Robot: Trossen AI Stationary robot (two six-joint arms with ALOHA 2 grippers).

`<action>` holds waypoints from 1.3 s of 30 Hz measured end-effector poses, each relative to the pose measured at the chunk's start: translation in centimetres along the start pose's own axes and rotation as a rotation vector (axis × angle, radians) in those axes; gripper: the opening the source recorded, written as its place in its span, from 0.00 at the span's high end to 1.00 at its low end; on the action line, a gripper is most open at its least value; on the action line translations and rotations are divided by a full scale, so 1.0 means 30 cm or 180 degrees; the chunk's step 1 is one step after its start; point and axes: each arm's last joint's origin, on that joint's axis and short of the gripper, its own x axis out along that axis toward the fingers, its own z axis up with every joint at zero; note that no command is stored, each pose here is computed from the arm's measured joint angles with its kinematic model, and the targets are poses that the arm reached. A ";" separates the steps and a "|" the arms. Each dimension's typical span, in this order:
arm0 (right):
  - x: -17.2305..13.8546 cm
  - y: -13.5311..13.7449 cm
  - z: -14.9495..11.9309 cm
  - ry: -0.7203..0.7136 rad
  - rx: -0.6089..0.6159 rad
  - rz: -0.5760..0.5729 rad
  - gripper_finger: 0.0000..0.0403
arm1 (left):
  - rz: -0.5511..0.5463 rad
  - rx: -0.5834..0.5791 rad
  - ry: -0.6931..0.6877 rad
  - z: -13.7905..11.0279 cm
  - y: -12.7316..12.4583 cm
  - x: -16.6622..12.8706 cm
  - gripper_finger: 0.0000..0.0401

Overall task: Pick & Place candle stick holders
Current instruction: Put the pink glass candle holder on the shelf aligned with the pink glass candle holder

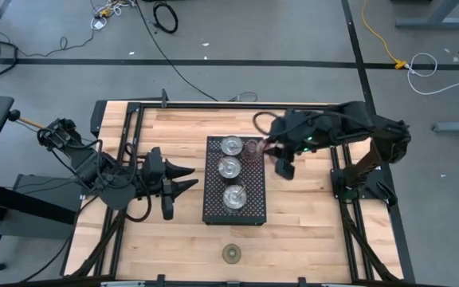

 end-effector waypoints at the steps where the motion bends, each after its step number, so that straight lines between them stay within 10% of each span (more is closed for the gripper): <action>1: -0.015 -0.008 -0.006 -0.0004 0.0022 -0.0055 0.75 | 0.0000 0.0001 0.0001 0.000 0.000 0.000 0.65; 15: -0.086 -0.105 -0.260 -0.0444 0.0620 -0.0062 0.75 | 0.0005 0.0045 -0.0007 0.000 0.000 0.001 0.65; 27: 0.174 -0.085 -0.445 -0.1597 0.0986 0.0695 0.75 | 0.0032 -0.0048 -0.0124 0.012 -0.004 0.000 0.65; 39: 0.346 -0.080 -0.562 -0.2083 0.0929 0.0592 0.75 | 0.0030 -0.0062 -0.0143 0.015 -0.005 0.002 0.65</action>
